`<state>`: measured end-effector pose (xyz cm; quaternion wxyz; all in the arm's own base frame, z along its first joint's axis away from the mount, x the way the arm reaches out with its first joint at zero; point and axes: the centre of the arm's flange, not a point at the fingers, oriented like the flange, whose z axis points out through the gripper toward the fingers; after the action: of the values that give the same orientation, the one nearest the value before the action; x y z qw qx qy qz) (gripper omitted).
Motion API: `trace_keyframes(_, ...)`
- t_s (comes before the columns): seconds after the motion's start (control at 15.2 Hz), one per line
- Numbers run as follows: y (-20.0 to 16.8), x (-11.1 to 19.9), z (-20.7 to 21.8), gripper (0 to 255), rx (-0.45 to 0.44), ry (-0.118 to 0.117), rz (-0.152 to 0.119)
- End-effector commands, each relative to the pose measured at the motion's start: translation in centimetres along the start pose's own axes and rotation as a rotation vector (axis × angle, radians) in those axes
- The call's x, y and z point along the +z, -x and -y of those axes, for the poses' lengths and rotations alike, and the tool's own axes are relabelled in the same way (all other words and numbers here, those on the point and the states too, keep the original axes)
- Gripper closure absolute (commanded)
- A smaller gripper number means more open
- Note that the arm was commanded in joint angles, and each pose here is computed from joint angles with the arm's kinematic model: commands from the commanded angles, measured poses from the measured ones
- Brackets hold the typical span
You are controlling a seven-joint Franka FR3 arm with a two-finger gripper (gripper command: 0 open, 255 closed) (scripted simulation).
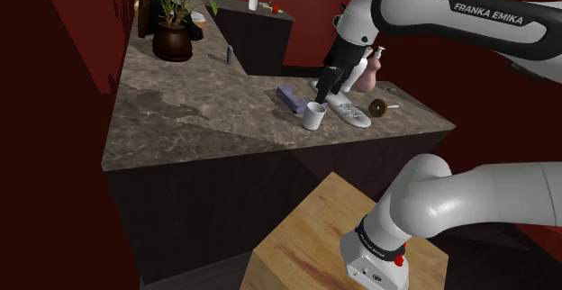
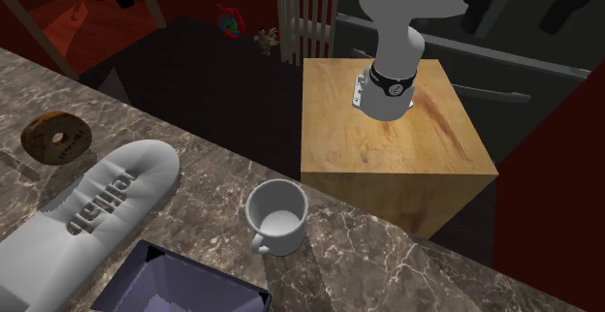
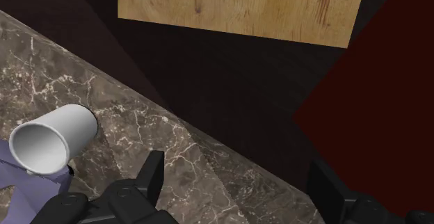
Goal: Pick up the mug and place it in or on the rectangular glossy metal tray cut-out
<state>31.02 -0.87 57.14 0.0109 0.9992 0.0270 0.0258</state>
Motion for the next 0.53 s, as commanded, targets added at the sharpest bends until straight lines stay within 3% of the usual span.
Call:
trace_keyframes(0.0, 0.0, 0.0, 0.0, 0, 0.000, 0.000, 0.000)
trace_keyframes(0.46, -4.3, 5.6, -6.2, 0, 0.025, 0.012, 0.039)
